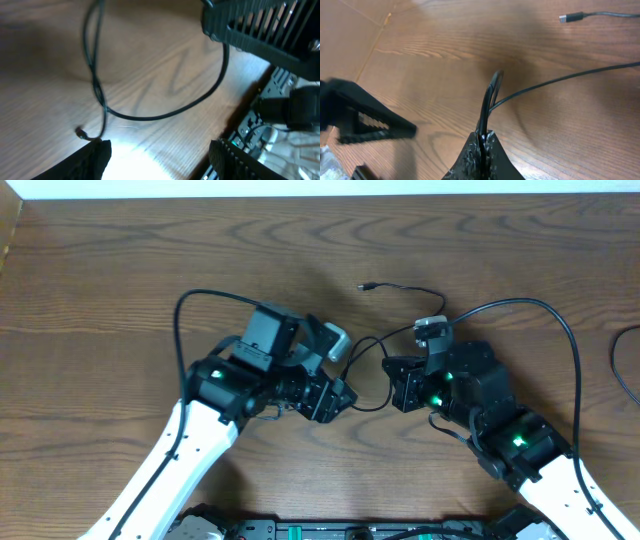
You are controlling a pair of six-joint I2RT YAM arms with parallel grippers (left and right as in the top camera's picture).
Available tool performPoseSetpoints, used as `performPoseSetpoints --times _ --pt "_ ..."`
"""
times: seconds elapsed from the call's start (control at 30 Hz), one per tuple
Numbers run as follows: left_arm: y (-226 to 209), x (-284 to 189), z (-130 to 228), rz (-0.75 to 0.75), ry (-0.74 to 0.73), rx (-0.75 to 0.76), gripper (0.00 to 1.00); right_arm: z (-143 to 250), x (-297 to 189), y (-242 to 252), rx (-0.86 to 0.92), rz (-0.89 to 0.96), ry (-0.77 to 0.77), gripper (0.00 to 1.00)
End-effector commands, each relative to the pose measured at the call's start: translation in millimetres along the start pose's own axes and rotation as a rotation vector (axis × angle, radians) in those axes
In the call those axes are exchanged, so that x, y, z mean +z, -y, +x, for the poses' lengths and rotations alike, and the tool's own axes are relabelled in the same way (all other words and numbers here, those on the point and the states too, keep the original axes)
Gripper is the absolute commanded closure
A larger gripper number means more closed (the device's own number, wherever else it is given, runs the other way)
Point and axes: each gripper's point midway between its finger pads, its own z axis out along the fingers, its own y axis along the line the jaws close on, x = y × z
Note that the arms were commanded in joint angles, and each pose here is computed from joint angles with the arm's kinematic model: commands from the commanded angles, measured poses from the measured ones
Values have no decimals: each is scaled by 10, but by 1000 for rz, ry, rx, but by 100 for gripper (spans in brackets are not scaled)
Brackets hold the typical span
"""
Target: Untangle cables
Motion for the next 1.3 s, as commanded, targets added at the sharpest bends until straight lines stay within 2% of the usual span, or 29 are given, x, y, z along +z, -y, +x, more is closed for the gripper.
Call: performPoseSetpoints --times 0.0,0.27,0.5,0.73,0.93,1.17,1.2,1.23,1.27 --pt "190 136 41 63 -45 102 32 -150 -122 -114 -26 -34 56 99" --pt "334 465 79 105 -105 175 32 -370 -418 -313 -62 -90 152 99" --pt "239 723 113 107 -155 158 32 -464 -747 -418 -109 -118 236 99" --pt "-19 1005 276 45 -254 110 32 -559 -1085 -274 -114 -6 319 99" --pt "-172 1072 364 -18 -289 101 32 -724 -1425 -42 -84 181 396 99" --pt "-237 1068 383 -54 -297 99 32 -612 -1517 77 -79 259 331 99" --pt "-235 1068 382 -54 -297 98 32 -552 -1490 117 -78 275 300 98" --pt "-235 1067 377 -55 -295 90 32 -483 -1458 163 -78 292 265 91" --pt "-233 1066 368 -56 -290 80 32 -405 -1419 204 -78 307 224 80"
